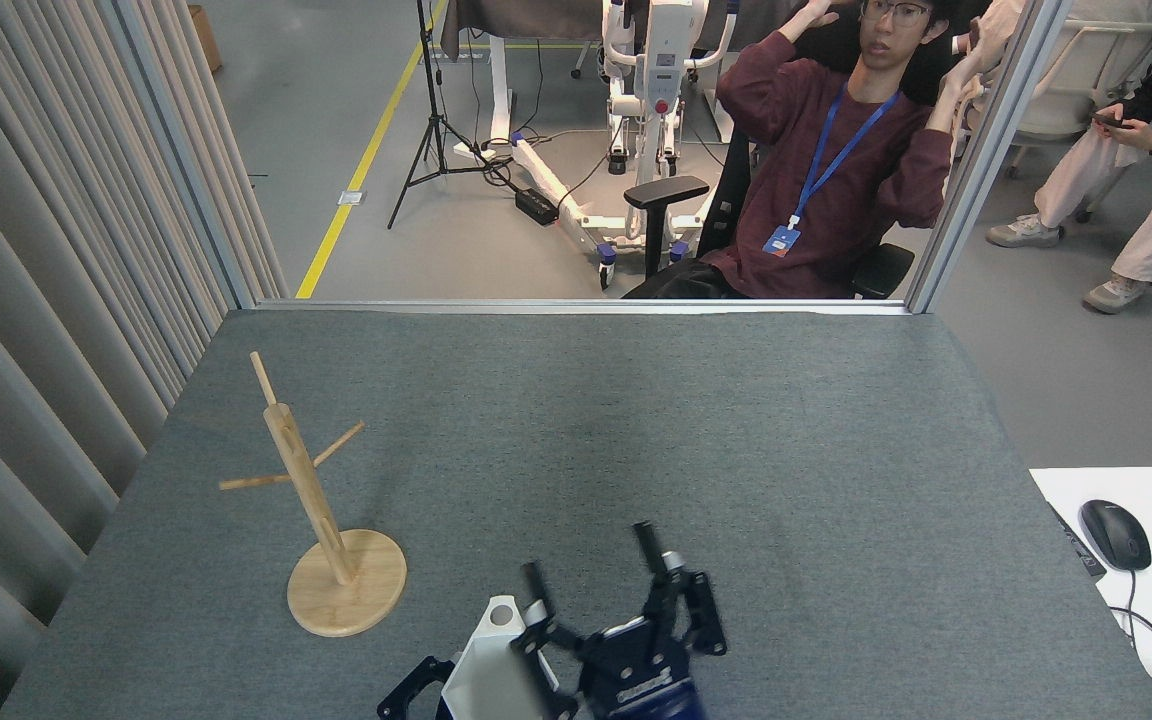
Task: Hang cup on storage rack
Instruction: 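Carry the cup with the left gripper to beside the wooden rack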
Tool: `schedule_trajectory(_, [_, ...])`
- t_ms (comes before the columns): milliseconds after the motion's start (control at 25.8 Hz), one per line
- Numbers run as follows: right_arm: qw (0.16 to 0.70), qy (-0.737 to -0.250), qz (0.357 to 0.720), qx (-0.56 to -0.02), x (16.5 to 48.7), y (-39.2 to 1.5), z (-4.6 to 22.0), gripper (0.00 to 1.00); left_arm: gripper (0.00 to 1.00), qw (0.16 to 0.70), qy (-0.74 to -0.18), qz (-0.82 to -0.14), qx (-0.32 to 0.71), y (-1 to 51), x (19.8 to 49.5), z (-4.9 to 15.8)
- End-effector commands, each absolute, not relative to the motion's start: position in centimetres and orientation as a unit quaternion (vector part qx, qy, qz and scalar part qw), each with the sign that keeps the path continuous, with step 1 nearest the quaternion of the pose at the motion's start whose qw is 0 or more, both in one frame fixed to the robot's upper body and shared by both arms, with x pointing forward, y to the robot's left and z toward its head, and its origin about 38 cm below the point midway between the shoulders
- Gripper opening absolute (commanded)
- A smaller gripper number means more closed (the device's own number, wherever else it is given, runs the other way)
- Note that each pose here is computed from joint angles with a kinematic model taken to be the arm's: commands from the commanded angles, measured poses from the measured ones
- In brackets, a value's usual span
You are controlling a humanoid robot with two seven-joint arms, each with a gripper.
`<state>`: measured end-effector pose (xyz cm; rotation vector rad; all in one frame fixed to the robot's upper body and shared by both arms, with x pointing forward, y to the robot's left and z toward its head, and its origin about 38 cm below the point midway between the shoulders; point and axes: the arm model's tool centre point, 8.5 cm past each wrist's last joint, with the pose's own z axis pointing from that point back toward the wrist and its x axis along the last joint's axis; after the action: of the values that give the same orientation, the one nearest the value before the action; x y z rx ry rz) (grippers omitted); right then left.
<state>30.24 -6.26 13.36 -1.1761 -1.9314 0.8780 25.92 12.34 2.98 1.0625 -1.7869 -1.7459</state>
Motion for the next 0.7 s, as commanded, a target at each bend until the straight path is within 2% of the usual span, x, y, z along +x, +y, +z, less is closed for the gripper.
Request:
schedule_trajectory(0, [0.532,-0.638,0.263,-0.491,34.7,-17.3,9.9,0.98,0.11,0.218,-0.642,-0.625,0.387,12.7,25.7,2.9])
schedule_trajectory(39, [0.553,-0.602,0.295,-0.494,34.5,-18.9,7.6,0.98,0.11,0.219,-0.643,-0.621,0.391,12.9,25.6,3.2])
schedule_trajectory(78, [0.545,-0.576,0.339,-0.506,33.8,-19.6,5.9,0.98,0.11,0.221,-0.643,-0.615,0.399,13.4,25.7,3.4])
schedule_trajectory(155, [0.497,-0.517,0.439,-0.541,30.0,-22.1,2.4,0.98,0.1,0.233,-0.635,-0.605,0.42,15.3,25.8,3.5])
schedule_trajectory(194, [0.482,-0.505,0.472,-0.539,28.1,-22.1,1.1,0.98,0.1,0.242,-0.626,-0.603,0.431,16.5,25.8,3.4])
schedule_trajectory(233, [0.475,-0.508,0.484,-0.53,27.1,-21.4,0.6,0.98,0.1,0.245,-0.617,-0.599,0.448,17.7,26.0,3.9])
schedule_trajectory(388, [0.466,-0.517,0.484,-0.531,26.1,-21.6,0.5,0.98,0.1,0.271,-0.567,-0.577,0.521,24.7,26.5,5.5])
schedule_trajectory(505, [0.463,-0.518,0.482,-0.533,26.1,-21.7,0.5,0.98,0.1,0.316,-0.543,-0.555,0.545,30.2,24.7,5.6])
schedule_trajectory(660, [0.461,-0.519,0.482,-0.534,26.1,-21.7,0.6,0.98,0.1,0.336,-0.502,-0.543,0.583,34.4,23.5,6.2])
